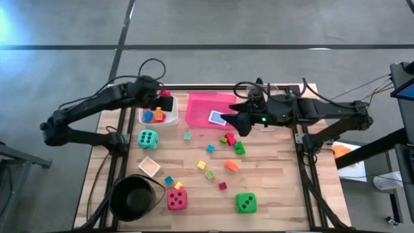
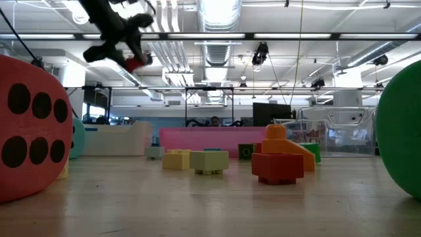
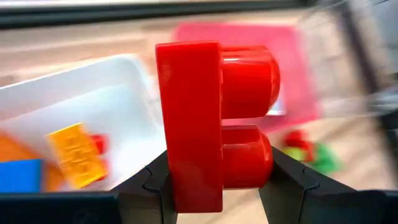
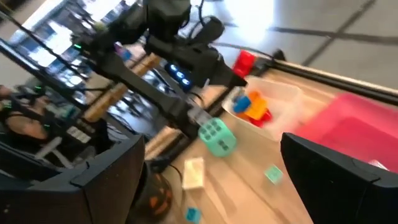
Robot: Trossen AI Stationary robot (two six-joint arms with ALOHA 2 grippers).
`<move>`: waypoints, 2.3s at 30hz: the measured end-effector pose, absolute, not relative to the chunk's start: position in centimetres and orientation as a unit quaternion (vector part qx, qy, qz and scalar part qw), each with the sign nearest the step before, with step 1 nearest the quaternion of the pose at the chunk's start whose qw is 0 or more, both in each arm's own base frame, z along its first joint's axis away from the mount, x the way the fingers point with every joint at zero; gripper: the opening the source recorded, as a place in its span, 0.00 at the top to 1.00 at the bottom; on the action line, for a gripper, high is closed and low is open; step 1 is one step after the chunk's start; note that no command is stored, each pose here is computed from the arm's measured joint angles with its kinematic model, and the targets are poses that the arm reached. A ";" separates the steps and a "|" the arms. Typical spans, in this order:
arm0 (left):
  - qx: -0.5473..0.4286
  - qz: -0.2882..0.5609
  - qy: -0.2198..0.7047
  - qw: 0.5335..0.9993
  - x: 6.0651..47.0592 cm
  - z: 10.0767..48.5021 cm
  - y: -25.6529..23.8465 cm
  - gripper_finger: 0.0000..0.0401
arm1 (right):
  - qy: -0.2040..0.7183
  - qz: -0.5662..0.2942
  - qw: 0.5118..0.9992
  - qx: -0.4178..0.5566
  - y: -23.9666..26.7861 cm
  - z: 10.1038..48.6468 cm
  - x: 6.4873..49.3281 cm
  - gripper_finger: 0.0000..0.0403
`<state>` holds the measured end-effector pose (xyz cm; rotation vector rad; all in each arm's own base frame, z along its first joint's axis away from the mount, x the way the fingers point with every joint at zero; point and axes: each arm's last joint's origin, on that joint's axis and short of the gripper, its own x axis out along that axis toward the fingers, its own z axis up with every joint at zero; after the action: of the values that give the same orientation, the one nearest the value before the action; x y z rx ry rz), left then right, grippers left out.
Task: Pick & Place Toys
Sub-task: Put the red game piece into the white bin
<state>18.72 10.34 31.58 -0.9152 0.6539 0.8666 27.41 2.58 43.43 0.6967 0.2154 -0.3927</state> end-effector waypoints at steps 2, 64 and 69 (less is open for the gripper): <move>-0.417 0.415 0.345 0.731 18.9 30.3 11.2 0.59 | 0.121 -0.199 0.912 0.338 2.9 43.1 27.1 0.09; -0.407 0.411 0.551 0.601 22.9 15.6 15.4 0.59 | 0.299 -0.303 0.843 0.330 10.0 38.5 20.9 0.09; -0.405 0.409 0.553 0.603 22.9 15.6 15.5 0.59 | 0.299 -0.302 0.843 0.329 10.0 38.5 20.9 0.09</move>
<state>22.92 15.45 15.56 -0.9380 1.2793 0.9465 20.91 10.00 38.52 0.6955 0.6319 -0.6384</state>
